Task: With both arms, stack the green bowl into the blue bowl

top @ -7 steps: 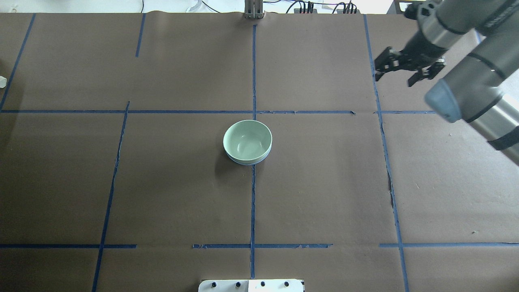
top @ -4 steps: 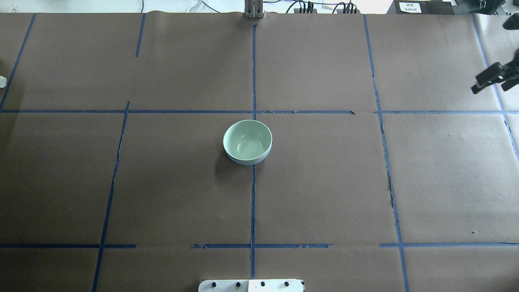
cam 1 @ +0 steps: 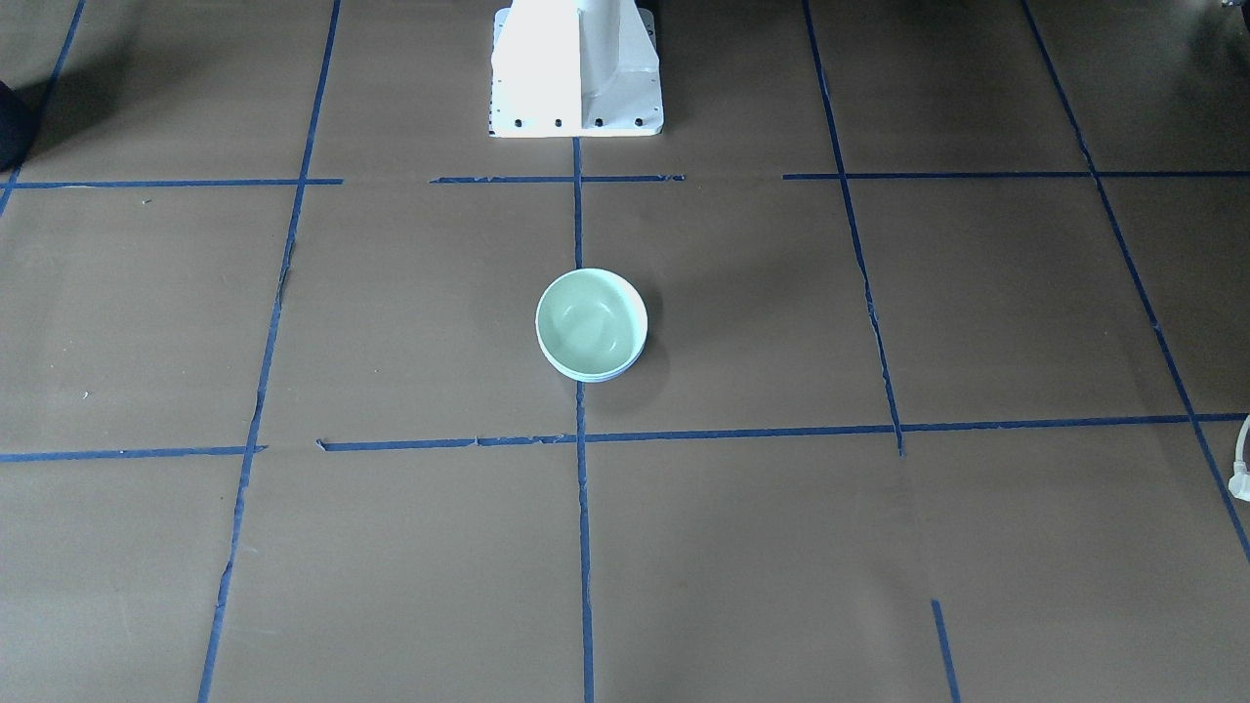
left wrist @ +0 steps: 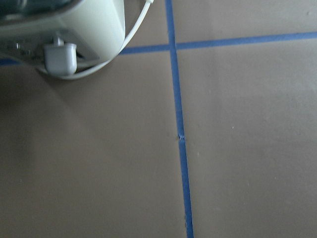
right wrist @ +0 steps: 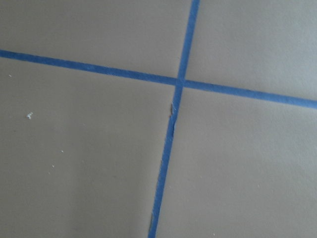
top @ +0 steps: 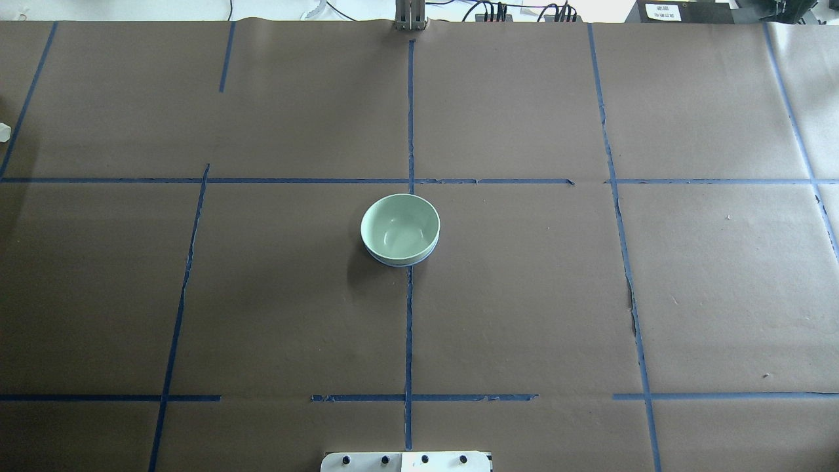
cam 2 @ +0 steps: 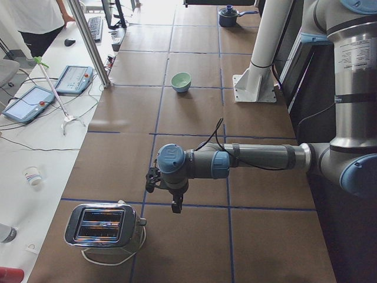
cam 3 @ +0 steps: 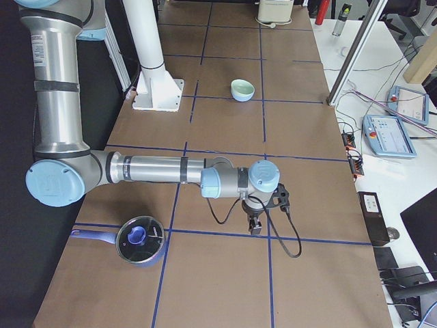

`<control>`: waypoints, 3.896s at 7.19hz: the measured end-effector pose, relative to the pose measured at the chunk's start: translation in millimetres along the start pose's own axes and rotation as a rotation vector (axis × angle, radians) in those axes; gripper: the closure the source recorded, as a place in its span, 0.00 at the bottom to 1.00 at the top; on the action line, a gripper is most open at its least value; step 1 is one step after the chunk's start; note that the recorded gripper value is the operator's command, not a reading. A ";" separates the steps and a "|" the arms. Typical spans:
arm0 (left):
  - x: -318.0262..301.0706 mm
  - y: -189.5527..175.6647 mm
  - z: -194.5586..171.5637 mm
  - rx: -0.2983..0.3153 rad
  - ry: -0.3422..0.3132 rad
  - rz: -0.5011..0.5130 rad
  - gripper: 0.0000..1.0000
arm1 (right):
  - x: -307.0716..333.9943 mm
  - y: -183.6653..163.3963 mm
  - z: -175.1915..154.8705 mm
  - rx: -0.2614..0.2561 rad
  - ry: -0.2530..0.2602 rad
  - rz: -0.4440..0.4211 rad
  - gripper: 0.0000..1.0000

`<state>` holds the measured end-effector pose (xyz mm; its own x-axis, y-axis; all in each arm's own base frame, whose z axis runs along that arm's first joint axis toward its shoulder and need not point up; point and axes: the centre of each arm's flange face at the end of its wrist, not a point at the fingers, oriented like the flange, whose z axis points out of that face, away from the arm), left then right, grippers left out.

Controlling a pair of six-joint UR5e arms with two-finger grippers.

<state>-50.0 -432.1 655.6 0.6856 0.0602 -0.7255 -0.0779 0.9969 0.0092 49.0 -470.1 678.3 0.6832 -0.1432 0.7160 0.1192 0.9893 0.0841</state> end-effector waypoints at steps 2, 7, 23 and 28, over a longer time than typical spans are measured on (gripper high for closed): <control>4.3 -0.6 -3.3 -0.005 -0.001 0.004 0.00 | 7.7 16.9 -5.3 0.010 0.022 0.025 0.00; 8.6 -0.8 -7.2 0.004 -0.005 0.017 0.00 | -8.2 9.8 -8.2 0.019 0.025 0.012 0.00; 8.3 -2.4 -6.1 0.003 -0.006 0.020 0.00 | -24.9 4.6 -15.8 0.034 0.014 0.048 0.00; 7.9 -3.0 -5.7 0.001 -0.006 0.019 0.00 | -26.0 4.1 -14.8 0.032 0.014 0.045 0.00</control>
